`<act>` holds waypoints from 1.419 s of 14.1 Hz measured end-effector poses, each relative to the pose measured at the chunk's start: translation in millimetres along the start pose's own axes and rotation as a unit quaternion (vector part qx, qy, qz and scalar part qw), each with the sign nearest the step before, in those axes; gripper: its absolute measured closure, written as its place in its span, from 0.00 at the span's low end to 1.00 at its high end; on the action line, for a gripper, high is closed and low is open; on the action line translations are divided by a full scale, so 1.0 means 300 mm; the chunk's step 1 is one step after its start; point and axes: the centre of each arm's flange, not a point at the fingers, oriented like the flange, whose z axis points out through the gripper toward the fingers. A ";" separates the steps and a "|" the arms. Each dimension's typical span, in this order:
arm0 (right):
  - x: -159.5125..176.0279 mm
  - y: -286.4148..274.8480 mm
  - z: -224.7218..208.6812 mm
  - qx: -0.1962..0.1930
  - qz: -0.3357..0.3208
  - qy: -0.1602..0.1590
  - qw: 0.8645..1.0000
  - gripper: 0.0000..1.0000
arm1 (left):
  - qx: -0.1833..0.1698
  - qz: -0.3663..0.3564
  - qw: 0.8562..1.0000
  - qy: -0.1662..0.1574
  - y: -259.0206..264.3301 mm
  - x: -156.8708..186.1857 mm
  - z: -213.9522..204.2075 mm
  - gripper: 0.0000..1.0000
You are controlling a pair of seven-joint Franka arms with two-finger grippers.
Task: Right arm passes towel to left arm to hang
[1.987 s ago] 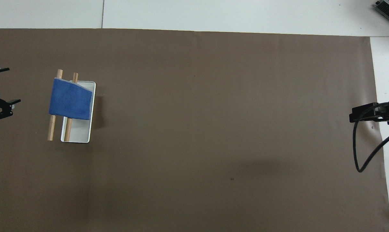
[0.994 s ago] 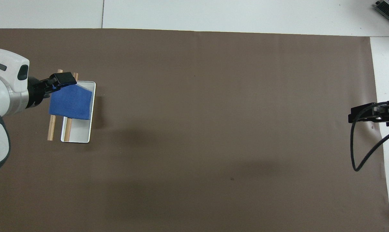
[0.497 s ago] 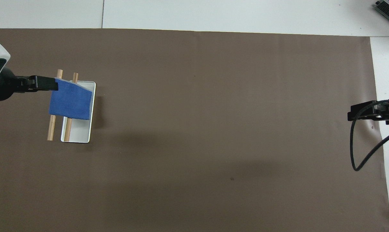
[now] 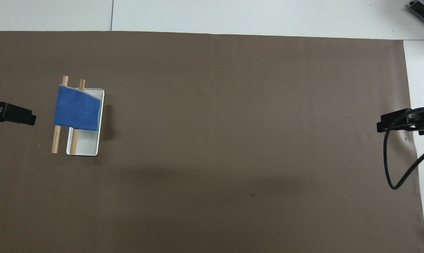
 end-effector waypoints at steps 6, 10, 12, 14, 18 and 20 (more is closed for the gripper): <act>0.000 0.000 0.001 0.000 0.000 -0.001 1.000 0.00 | -0.002 0.003 1.000 -0.023 0.018 -0.056 -0.028 0.00; 0.000 0.000 0.002 0.000 0.000 -0.001 1.000 0.00 | -0.002 0.002 1.000 -0.019 0.017 -0.055 -0.031 0.00; 0.000 0.001 0.004 -0.001 0.000 -0.002 1.000 0.00 | -0.002 0.002 1.000 -0.019 0.017 -0.055 -0.031 0.00; 0.000 0.004 0.005 -0.005 0.000 -0.002 1.000 0.00 | -0.002 0.002 1.000 -0.020 0.016 -0.055 -0.027 0.00; 0.000 0.006 0.006 -0.008 0.000 -0.002 1.000 0.00 | 0.000 0.002 1.000 -0.008 0.013 -0.041 -0.019 0.00; 0.000 0.007 0.006 -0.009 0.001 -0.002 1.000 0.00 | 0.001 0.001 1.000 -0.004 0.011 -0.037 -0.015 0.00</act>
